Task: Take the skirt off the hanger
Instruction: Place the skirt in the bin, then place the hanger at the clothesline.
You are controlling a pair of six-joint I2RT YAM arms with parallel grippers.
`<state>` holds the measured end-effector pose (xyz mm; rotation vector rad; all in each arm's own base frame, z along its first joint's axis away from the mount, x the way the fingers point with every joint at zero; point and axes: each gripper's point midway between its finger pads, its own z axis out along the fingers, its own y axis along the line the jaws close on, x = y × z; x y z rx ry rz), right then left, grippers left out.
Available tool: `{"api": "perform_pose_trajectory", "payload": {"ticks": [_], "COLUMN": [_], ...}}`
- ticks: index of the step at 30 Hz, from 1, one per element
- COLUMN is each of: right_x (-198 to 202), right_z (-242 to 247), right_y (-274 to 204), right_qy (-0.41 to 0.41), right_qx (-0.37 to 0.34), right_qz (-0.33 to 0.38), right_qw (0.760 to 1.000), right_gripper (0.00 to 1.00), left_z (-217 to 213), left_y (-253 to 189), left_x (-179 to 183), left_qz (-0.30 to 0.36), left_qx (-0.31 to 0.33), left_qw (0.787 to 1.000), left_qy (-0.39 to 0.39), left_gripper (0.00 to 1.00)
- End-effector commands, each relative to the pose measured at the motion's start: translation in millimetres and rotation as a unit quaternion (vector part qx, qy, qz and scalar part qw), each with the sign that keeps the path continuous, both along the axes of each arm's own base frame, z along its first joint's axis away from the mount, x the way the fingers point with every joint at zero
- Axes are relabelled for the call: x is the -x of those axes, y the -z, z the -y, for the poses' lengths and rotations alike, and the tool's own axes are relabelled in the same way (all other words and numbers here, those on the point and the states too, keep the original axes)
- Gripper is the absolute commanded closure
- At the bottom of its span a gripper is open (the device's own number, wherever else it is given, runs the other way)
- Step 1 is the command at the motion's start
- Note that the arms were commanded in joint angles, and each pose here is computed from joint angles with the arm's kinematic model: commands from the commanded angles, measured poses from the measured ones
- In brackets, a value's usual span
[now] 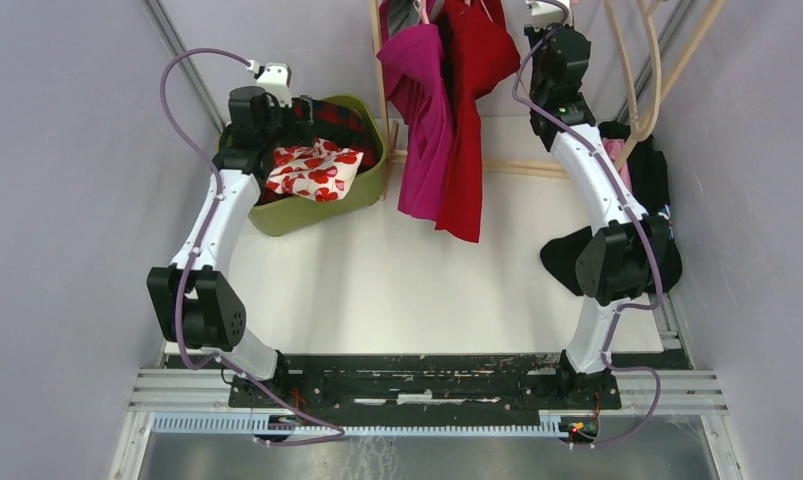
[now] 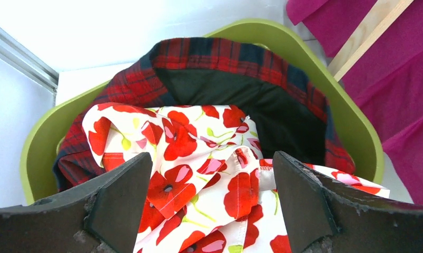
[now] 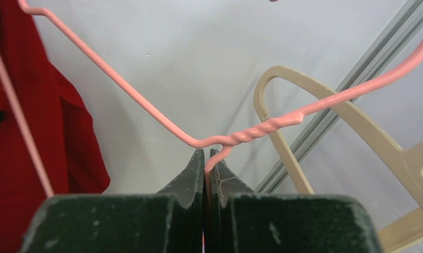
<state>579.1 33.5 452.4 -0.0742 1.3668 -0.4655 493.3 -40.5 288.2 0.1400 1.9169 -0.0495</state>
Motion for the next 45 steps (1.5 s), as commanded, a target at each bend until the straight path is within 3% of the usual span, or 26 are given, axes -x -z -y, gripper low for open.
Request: {"api": "perform_pose_trajectory", "payload": {"ticks": [1, 20, 45], "right_x": [9, 51, 56], "right_z": [17, 26, 16], "right_y": [-49, -40, -83], "right_qy": [0.045, 0.057, 0.048], "right_qx": [0.004, -0.003, 0.003], "right_qz": [0.074, 0.066, 0.112], "right_qw": [0.996, 0.996, 0.993], "right_gripper": [0.99, 0.99, 0.99], "left_z": [6, 11, 7], "left_y": [-14, 11, 1], "left_x": [8, 13, 24], "left_qz": [0.008, -0.012, -0.002], "left_qx": [0.016, 0.024, 0.020], "left_qw": [1.000, 0.999, 1.000], "left_qy": [0.010, 0.017, 0.009], "left_gripper": [0.09, 0.09, 0.08]}}
